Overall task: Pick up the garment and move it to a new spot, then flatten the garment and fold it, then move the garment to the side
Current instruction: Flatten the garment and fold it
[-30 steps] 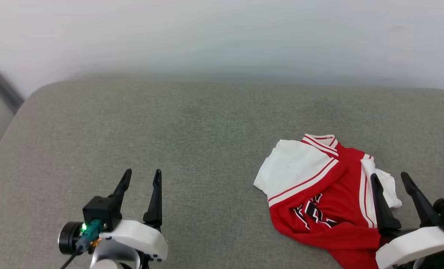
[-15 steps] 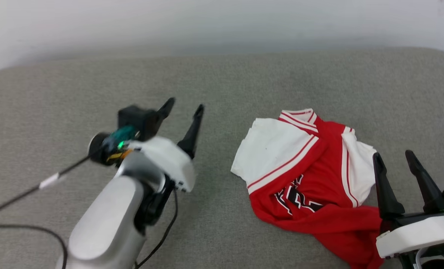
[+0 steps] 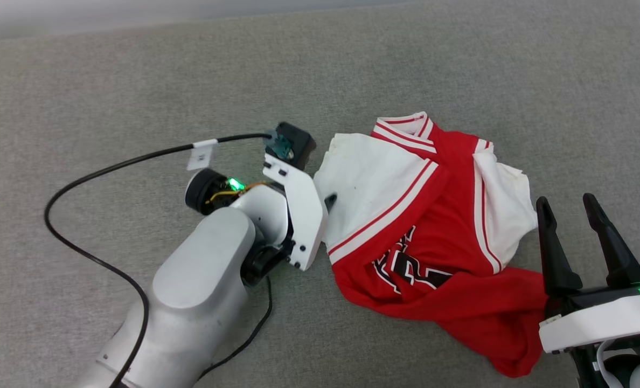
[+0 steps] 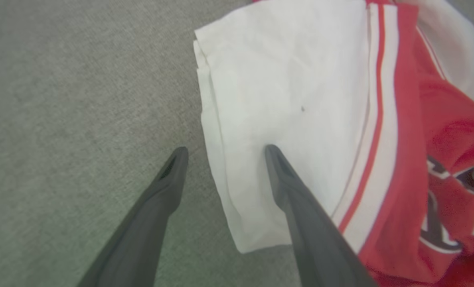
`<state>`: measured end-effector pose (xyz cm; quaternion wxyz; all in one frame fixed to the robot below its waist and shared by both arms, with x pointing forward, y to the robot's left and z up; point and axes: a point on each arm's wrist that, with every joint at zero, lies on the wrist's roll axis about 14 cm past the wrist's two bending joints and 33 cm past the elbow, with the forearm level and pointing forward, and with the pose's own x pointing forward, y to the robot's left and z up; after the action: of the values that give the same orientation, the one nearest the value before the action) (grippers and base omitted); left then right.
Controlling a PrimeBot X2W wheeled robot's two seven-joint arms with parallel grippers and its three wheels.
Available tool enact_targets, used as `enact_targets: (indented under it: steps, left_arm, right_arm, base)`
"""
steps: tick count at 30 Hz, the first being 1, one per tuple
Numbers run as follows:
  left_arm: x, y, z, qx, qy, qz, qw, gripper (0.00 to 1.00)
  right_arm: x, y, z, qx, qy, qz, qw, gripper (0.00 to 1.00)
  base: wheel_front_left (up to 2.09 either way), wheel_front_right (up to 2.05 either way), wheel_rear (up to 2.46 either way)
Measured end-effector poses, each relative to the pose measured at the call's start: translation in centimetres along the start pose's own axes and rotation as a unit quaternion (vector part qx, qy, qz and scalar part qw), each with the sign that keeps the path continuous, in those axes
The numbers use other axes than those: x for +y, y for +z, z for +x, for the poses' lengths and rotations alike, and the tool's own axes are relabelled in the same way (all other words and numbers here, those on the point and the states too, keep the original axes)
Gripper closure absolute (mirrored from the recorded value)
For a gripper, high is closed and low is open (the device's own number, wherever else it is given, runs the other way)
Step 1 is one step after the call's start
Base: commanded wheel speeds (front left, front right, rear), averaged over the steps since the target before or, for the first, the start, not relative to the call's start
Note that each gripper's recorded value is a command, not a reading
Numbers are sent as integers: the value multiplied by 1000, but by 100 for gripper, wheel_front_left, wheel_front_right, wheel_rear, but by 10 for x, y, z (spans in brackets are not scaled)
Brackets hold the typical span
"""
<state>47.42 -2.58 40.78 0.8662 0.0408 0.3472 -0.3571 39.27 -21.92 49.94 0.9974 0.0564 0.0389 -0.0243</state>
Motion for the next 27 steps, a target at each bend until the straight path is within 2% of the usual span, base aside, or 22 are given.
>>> enact_targets:
  steps: [5,6,7,8,13,19,24,27]
  left_arm:
    - [-6,-30,11,86,-18,7,996,0]
    - [-6,-31,11,91,-19,9,996,13]
    - [-6,-32,12,92,-19,12,995,61]
    - [-6,-33,12,92,-20,13,995,100]
    - [-4,-21,8,48,-11,17,999,100]
    - [14,17,-22,-68,36,12,997,100]
    - [33,13,-62,-128,89,-15,988,100]
    - [39,-8,-87,-139,121,-45,982,100]
  right_arm:
    - [-3,-7,-1,8,-6,8,1000,0]
    - [-3,-8,0,8,-6,9,1000,0]
    - [-3,-8,0,8,-6,9,1000,0]
    - [-3,-8,0,7,-5,9,1000,0]
    - [2,-4,1,1,2,10,1000,0]
    - [11,6,0,-6,17,4,1000,0]
    - [20,13,-4,-10,31,2,999,0]
    - [25,18,-7,-14,39,2,999,0]
  base:
    - [0,0,0]
    - [0,0,0]
    - [0,0,0]
    - [0,0,0]
    - [0,0,0]
    - [0,0,0]
    - [0,0,0]
    - [0,0,0]
